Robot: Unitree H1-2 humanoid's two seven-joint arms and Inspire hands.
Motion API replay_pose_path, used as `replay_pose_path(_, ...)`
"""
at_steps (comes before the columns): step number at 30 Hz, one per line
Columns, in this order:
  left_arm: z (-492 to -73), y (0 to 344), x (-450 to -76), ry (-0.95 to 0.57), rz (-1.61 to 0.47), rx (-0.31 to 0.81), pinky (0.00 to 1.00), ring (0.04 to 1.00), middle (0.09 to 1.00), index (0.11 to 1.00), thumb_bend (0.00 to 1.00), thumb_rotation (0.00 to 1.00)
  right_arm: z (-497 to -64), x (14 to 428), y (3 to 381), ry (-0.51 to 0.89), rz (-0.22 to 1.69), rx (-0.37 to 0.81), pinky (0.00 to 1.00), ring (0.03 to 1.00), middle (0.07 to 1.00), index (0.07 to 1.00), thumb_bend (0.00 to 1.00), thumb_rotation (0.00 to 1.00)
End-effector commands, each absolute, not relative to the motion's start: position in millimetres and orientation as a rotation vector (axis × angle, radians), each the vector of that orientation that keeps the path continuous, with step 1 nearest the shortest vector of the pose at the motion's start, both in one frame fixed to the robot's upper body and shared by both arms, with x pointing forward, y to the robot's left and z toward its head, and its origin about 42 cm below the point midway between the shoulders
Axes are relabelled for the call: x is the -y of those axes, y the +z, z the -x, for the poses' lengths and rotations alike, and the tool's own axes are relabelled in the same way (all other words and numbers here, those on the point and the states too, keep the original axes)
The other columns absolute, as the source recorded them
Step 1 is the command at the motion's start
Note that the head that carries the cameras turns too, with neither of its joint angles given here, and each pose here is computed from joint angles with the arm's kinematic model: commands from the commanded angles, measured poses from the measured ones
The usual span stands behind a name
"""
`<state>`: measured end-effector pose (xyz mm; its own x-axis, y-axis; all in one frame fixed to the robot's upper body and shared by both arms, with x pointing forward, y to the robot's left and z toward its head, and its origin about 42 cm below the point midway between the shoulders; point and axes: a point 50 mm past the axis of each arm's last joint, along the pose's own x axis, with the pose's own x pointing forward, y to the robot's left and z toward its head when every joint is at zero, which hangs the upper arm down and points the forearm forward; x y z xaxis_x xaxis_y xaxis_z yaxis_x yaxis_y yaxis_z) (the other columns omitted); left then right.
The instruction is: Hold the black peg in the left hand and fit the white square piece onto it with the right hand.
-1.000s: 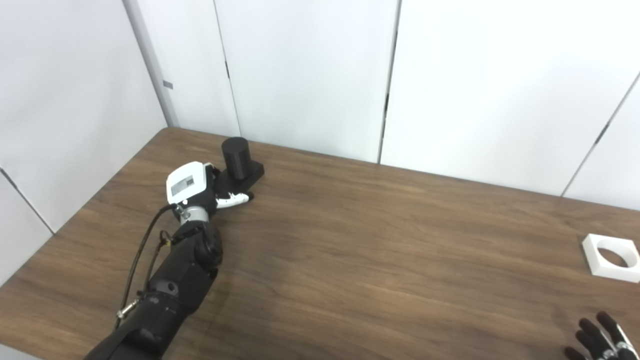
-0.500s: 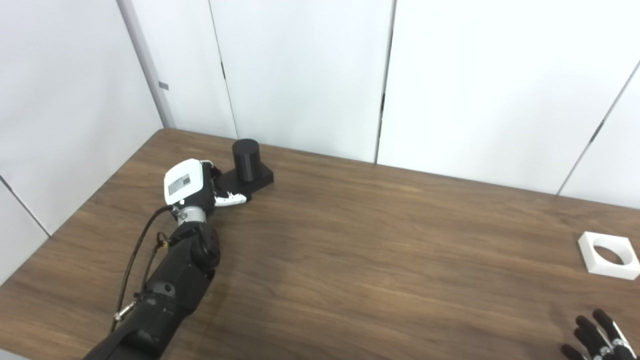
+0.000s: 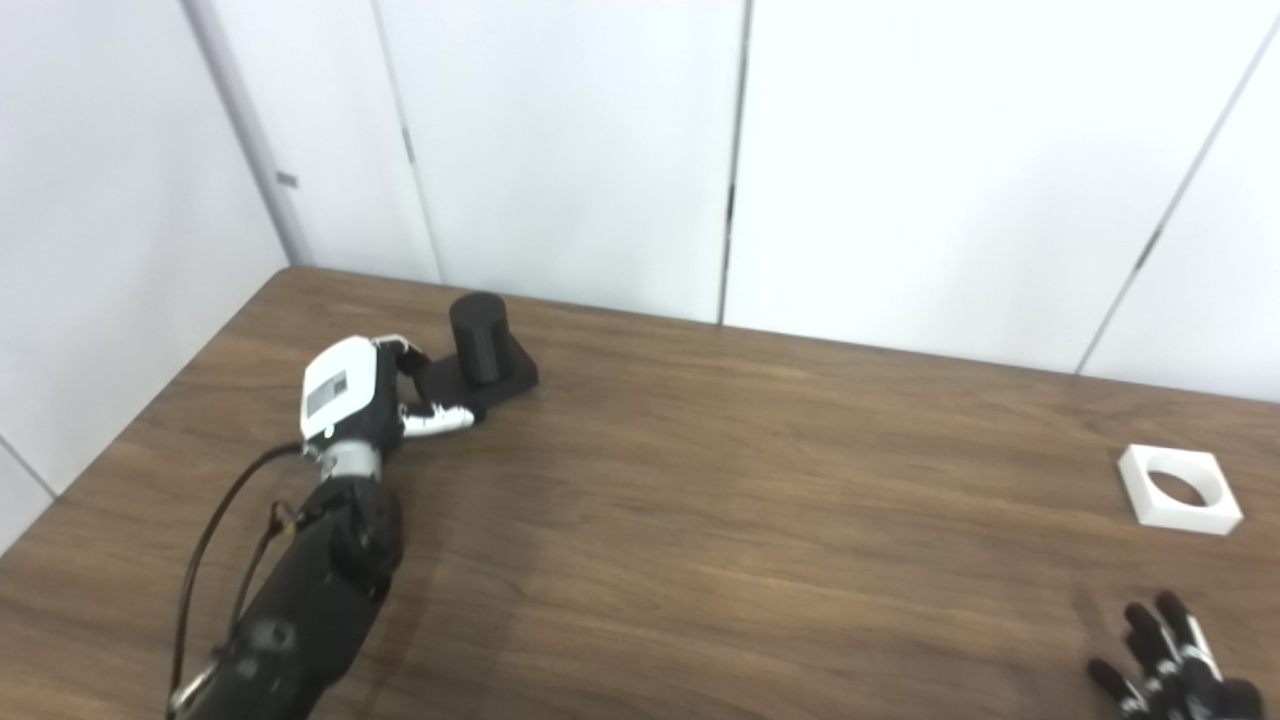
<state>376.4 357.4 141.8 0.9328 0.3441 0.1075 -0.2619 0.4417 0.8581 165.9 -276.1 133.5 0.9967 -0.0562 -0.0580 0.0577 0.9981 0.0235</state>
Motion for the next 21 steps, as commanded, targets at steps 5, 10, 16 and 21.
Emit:
replay_pose_path(5,-362,188,-323,0.276,-0.989,0.047,0.73,0.767,0.703,0.484,0.52,0.05,-170,264,149,-0.052,-0.064,0.015,1.0,1.0,0.988,1.0,0.69,1.0)
replay_pose_path(10,-334,195,-296,0.138,-0.981,0.1,0.71,0.762,0.72,0.485,0.51,0.05,-170,258,155,-0.054,-0.056,0.017,1.0,1.0,0.982,1.0,0.58,1.0)
replay_pose_path(16,-295,183,-247,-0.061,-0.999,0.122,0.74,0.76,0.72,0.485,0.52,0.05,-168,254,158,-0.055,-0.036,0.015,1.0,1.0,0.988,1.0,0.48,1.0)
replay_pose_path(21,-267,172,-216,-0.172,-0.986,0.158,0.79,0.777,0.726,0.486,0.52,0.05,-167,252,160,-0.055,-0.051,0.029,1.0,1.0,0.976,1.0,0.44,1.0)
